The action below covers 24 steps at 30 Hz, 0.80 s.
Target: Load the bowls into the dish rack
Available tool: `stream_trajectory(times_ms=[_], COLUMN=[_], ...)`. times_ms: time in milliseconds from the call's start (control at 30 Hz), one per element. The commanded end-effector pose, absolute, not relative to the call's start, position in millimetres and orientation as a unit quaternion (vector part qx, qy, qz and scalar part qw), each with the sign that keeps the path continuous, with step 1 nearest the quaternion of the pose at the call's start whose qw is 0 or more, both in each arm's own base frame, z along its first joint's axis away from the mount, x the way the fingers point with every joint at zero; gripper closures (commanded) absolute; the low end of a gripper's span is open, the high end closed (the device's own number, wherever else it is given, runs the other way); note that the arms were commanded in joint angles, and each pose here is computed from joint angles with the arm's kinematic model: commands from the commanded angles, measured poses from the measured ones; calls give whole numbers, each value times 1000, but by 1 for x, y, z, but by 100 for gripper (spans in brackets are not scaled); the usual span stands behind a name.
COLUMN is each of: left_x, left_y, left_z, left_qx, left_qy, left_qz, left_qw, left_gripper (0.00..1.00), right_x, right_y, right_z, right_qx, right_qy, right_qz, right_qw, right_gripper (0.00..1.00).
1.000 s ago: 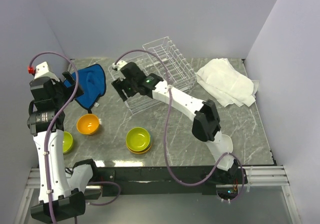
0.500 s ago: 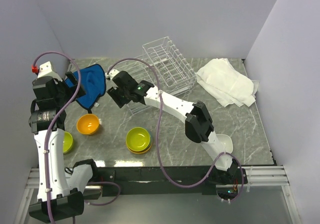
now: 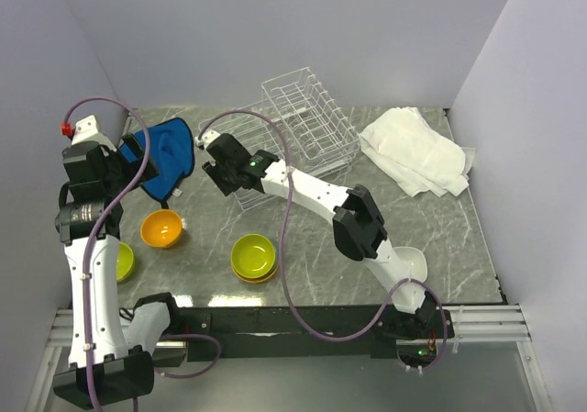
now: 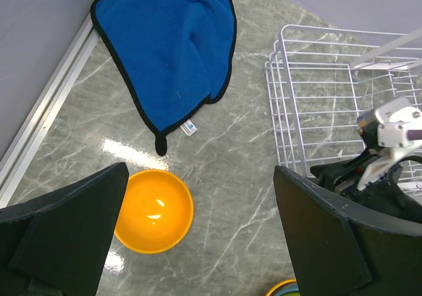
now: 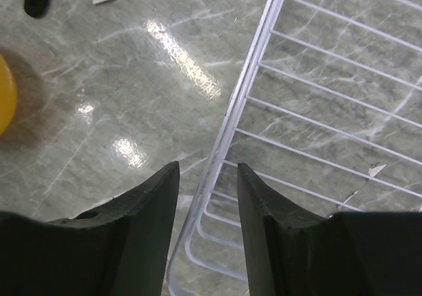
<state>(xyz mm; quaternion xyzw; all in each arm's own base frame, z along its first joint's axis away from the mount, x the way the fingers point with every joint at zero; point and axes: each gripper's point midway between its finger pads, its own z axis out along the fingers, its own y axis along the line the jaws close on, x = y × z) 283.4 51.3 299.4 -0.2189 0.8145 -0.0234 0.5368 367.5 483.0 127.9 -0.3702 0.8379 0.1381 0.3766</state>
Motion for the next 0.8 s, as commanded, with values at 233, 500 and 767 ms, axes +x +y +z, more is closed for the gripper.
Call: stream_trajectory(times_ms=[233, 500, 767], left_x=[288, 288, 285], left_y=[55, 50, 47], left_z=[303, 305, 306], left_qx=[-216, -209, -198], left_qy=[806, 806, 805], left_qz=[-19, -28, -29], left_qw=[551, 553, 558], left_gripper=[1, 0, 1], right_x=[387, 380, 362], right_y=[478, 462, 429], right_z=[123, 136, 148], right_qx=[-378, -391, -446], right_qy=[829, 823, 807], right_qz=[95, 82, 56], right_qw=[402, 404, 382], right_gripper=[63, 100, 100])
